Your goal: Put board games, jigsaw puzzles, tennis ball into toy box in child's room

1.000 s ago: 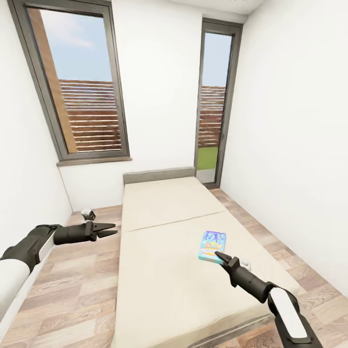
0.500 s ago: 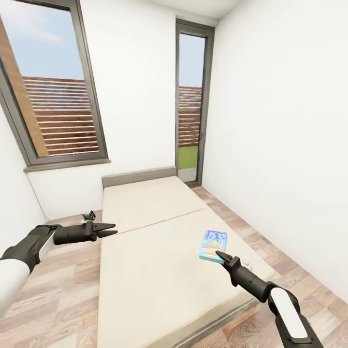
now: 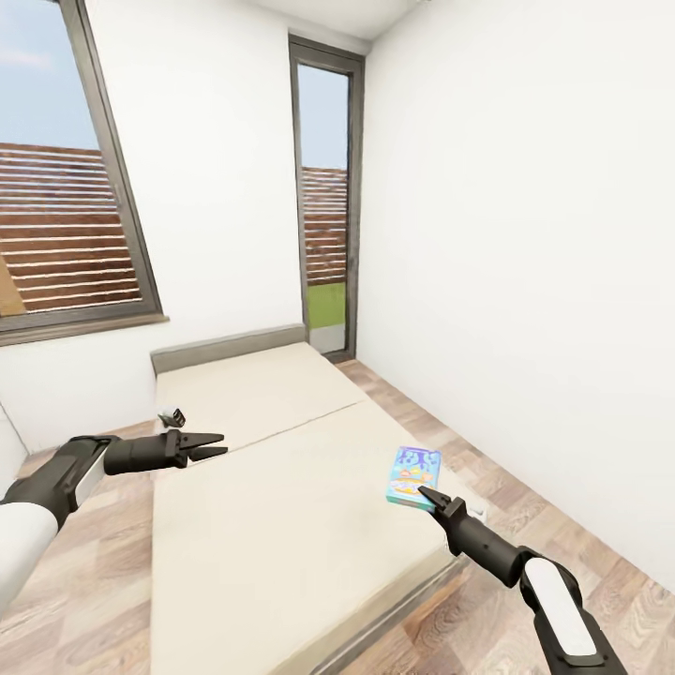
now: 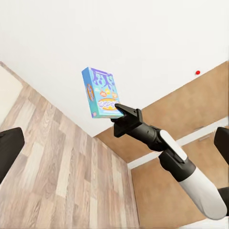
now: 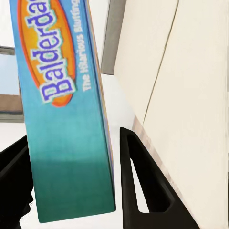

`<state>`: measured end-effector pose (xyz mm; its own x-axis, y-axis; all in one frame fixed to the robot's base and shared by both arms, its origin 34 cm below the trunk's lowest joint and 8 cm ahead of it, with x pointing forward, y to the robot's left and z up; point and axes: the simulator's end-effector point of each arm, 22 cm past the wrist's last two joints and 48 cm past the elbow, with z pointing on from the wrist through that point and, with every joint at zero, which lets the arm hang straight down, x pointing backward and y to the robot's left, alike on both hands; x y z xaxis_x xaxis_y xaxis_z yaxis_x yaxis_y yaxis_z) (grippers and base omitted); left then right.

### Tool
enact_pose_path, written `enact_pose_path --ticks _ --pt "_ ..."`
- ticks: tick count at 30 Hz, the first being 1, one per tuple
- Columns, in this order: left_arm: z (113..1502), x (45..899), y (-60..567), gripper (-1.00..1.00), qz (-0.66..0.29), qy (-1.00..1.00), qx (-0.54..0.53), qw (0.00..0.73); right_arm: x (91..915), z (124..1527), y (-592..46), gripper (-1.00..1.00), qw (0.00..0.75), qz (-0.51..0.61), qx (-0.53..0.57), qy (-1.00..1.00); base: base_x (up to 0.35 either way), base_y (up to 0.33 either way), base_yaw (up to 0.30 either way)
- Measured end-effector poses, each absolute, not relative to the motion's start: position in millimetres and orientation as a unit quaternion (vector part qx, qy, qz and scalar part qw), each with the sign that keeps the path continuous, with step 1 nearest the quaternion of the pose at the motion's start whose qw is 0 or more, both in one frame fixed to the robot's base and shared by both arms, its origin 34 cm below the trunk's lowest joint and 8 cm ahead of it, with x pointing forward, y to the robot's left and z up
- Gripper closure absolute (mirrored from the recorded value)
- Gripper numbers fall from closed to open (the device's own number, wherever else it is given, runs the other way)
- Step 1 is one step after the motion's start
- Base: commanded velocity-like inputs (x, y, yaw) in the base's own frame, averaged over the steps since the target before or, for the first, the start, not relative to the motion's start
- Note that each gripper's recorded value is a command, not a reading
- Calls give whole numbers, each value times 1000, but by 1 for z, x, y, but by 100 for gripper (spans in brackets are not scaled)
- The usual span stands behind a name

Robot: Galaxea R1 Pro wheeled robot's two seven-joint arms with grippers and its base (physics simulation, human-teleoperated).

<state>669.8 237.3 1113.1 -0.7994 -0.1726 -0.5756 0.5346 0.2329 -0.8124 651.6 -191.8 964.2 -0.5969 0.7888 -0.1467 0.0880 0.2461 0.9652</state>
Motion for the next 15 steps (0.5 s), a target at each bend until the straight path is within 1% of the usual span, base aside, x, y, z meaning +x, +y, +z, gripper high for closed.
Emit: enact_pose_path --ticks 15 --pt "1113 670 238 -100 -606 729 124 291 651 963 -192 100 329 532 306 718 0 0 -280"
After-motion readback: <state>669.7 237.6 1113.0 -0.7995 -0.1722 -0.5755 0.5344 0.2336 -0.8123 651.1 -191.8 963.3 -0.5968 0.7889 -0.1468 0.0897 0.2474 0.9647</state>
